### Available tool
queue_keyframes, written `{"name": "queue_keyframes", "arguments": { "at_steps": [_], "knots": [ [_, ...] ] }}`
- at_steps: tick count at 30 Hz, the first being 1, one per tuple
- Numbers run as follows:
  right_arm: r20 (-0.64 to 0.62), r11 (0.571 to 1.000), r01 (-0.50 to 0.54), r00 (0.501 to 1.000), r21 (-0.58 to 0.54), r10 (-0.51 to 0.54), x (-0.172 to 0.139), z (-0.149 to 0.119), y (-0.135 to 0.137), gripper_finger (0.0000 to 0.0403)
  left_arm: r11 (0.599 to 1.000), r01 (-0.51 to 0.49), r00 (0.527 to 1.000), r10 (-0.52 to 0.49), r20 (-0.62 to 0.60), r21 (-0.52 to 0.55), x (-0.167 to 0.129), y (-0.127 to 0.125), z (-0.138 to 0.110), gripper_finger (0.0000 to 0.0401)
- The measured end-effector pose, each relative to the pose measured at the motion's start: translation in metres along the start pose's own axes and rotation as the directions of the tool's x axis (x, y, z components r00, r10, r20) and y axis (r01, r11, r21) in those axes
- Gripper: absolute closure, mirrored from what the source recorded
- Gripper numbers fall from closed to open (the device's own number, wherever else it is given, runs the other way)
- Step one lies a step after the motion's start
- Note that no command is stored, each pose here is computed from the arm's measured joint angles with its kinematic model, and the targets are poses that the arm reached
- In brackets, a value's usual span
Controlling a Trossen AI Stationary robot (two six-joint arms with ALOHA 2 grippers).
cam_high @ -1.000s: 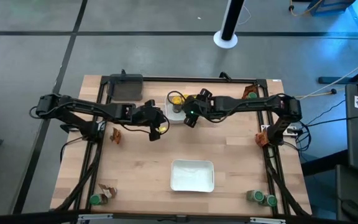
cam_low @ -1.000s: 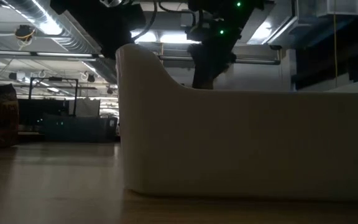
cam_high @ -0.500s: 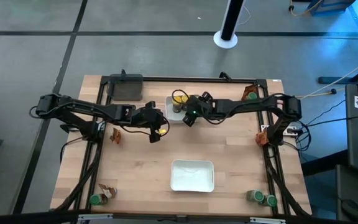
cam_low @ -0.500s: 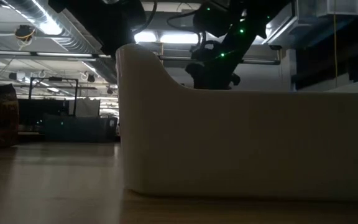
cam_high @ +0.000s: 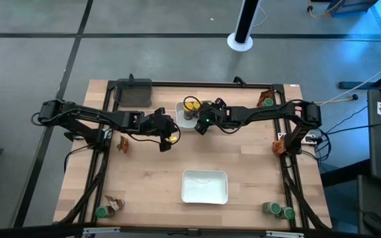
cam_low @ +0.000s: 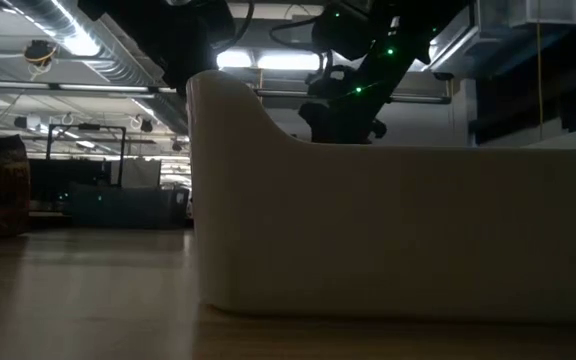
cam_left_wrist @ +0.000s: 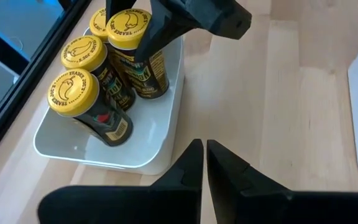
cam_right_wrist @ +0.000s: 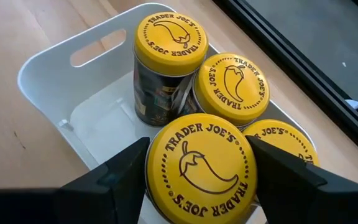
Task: Sort spices by type
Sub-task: Put the seasoning bottle into the top white bin, then put the orange seasoning pack into the black bin
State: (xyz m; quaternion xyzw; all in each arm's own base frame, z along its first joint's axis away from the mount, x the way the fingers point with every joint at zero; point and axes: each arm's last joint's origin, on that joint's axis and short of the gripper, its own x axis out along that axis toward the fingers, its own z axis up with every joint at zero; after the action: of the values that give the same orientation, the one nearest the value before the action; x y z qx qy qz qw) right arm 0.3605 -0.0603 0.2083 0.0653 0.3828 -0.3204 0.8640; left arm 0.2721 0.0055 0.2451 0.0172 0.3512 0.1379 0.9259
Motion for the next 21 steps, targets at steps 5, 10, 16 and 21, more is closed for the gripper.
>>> {"name": "queue_keyframes", "arguments": {
  "at_steps": [5,10,16,21],
  "knots": [
    [-0.001,0.999,-0.042,0.999,0.002,0.042,-0.002,0.004,0.002,0.0155,1.0,0.0,1.0,0.0,0.0,-0.005,0.0,0.0,0.0,0.0398],
    [-0.016,0.998,-0.055,0.998,-0.018,0.055,-0.005,0.01,0.002,0.0138,1.0,0.0,1.0,0.0,-0.002,-0.018,0.0,0.0,0.0,0.0399],
    [-0.008,0.999,-0.039,0.999,0.006,0.039,-0.006,0.011,0.002,0.0087,1.0,-0.001,1.0,0.0,-0.008,-0.029,0.0,0.0,-0.001,0.0399],
    [-0.011,0.998,-0.058,0.998,-0.028,0.058,-0.012,0.021,0.002,0.0058,1.0,-0.001,1.0,0.0,-0.007,-0.022,0.0,0.0,-0.001,0.0399]
  ]
}}
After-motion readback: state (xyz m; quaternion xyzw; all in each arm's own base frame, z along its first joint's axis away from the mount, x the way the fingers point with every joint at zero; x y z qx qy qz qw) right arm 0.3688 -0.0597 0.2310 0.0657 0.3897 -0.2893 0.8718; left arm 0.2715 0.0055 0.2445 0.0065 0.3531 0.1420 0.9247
